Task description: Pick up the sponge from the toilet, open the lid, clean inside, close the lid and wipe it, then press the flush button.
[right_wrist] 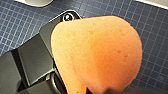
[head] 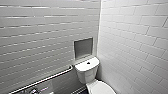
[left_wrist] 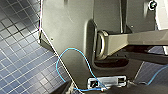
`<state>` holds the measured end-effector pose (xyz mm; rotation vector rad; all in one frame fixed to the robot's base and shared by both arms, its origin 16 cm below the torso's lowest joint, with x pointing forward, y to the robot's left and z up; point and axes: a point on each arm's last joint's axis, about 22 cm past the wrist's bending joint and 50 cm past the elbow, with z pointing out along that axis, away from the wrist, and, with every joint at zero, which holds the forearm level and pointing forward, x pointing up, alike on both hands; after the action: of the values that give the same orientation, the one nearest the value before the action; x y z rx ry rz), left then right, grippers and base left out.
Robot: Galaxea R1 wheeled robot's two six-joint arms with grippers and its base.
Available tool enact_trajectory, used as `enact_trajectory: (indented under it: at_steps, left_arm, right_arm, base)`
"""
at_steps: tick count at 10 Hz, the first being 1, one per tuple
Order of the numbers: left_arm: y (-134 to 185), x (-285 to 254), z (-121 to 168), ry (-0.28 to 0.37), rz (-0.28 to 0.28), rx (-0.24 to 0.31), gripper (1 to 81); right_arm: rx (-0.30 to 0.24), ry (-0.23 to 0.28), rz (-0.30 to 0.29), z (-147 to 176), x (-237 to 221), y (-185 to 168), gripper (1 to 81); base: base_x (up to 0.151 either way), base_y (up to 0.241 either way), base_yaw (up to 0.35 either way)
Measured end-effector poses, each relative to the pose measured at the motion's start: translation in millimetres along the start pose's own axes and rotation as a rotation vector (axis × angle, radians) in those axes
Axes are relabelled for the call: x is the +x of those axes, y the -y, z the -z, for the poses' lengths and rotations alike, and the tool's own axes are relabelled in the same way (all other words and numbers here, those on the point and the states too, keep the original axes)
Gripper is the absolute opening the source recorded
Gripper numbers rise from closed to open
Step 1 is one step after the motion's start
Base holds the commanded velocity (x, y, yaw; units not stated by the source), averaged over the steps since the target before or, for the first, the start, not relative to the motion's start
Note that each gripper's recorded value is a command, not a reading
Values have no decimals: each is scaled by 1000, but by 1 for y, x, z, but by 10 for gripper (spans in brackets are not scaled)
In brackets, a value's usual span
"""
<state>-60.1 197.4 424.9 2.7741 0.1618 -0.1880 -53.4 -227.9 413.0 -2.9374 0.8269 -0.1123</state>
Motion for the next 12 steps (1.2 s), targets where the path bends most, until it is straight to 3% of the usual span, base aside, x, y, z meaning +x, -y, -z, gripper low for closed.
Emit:
enact_trajectory:
  at_steps: [3,6,7,9,12]
  left_arm:
    - [-6,0,-2,1,0,-8,811]
    - [-7,2,-2,-1,-1,-9,811]
    - [-7,6,-2,-5,-3,-9,811]
    - [-7,20,1,-20,-10,-17,811]
    - [-15,17,10,-25,-12,-72,811]
  right_arm:
    - [67,129,106,-1,-28,10,10]
    - [50,88,246,-4,9,-13,10]
    - [61,106,269,-7,13,-4,10]
    - [105,215,304,-7,-11,25,10]
    - [225,291,306,4,-38,59,10]
  base:
    - [0,0,0]
    - [0,0,0]
    - [0,0,0]
    - [0,0,0]
    - [0,0,0]
